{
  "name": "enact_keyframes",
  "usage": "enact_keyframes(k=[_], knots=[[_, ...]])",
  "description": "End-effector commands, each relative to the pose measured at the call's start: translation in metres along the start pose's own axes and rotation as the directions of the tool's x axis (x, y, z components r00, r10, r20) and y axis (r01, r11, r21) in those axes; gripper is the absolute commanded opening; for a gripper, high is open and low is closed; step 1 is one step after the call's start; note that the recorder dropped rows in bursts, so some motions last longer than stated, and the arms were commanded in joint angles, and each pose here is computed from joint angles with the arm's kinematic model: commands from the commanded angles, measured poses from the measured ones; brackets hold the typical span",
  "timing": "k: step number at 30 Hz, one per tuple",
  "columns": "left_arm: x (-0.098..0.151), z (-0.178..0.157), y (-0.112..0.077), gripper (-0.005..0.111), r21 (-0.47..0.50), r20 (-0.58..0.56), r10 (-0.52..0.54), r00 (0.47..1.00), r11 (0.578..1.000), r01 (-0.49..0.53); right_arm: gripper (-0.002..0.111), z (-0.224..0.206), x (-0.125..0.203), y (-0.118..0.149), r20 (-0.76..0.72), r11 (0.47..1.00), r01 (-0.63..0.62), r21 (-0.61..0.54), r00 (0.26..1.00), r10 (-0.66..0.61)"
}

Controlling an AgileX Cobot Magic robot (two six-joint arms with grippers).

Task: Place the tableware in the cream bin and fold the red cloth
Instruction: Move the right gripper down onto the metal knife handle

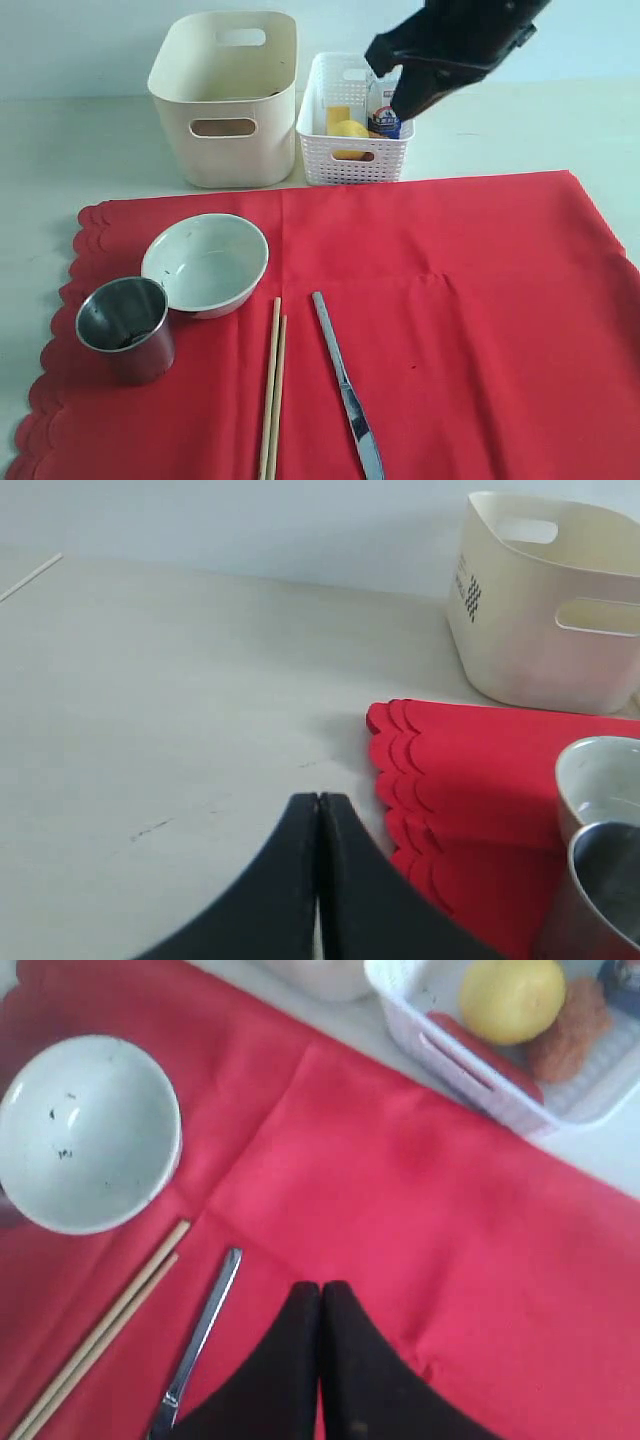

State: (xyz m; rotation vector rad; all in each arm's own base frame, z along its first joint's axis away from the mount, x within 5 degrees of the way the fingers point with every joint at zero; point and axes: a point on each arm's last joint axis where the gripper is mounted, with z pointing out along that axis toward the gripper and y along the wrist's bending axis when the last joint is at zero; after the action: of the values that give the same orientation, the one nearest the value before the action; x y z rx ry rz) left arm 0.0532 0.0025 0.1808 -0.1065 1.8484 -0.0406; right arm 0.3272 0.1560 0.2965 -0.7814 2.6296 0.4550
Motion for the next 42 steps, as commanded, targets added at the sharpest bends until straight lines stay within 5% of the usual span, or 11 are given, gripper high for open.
enact_keyframes(k=[1, 9, 17, 27, 37, 42], knots=[[0.0, 0.0, 0.0, 0.0, 0.0, 0.012, 0.004, 1.0, 1.0, -0.004, 0.0, 0.005, 0.03, 0.003, -0.012, 1.0, -0.012, -0.004, 1.0, 0.012], [0.0, 0.0, 0.0, 0.0, 0.0, 0.012, 0.004, 1.0, 1.0, -0.004, 0.0, 0.031, 0.061, 0.021, -0.156, 0.998, 0.007, -0.055, 0.988, -0.016], [0.0, 0.0, 0.0, 0.0, 0.0, 0.012, 0.004, 1.0, 1.0, -0.004, 0.0, 0.06, 0.075, 0.065, -0.104, 0.991, 0.119, -0.067, 0.987, -0.125], [0.0, 0.0, 0.0, 0.0, 0.0, 0.012, 0.004, 1.0, 1.0, -0.004, 0.001, 0.091, 0.11, 0.083, -0.08, 0.987, 0.153, -0.043, 0.985, -0.156], [0.0, 0.0, 0.0, 0.0, 0.0, 0.012, 0.004, 1.0, 1.0, -0.004, 0.023, 0.099, 0.12, 0.106, -0.107, 0.976, 0.203, -0.076, 0.972, -0.211], [0.0, 0.0, 0.0, 0.0, 0.0, 0.012, 0.004, 1.0, 1.0, -0.004, 0.042, 0.132, 0.128, 0.098, -0.203, 0.985, 0.172, -0.019, 0.964, -0.172]])
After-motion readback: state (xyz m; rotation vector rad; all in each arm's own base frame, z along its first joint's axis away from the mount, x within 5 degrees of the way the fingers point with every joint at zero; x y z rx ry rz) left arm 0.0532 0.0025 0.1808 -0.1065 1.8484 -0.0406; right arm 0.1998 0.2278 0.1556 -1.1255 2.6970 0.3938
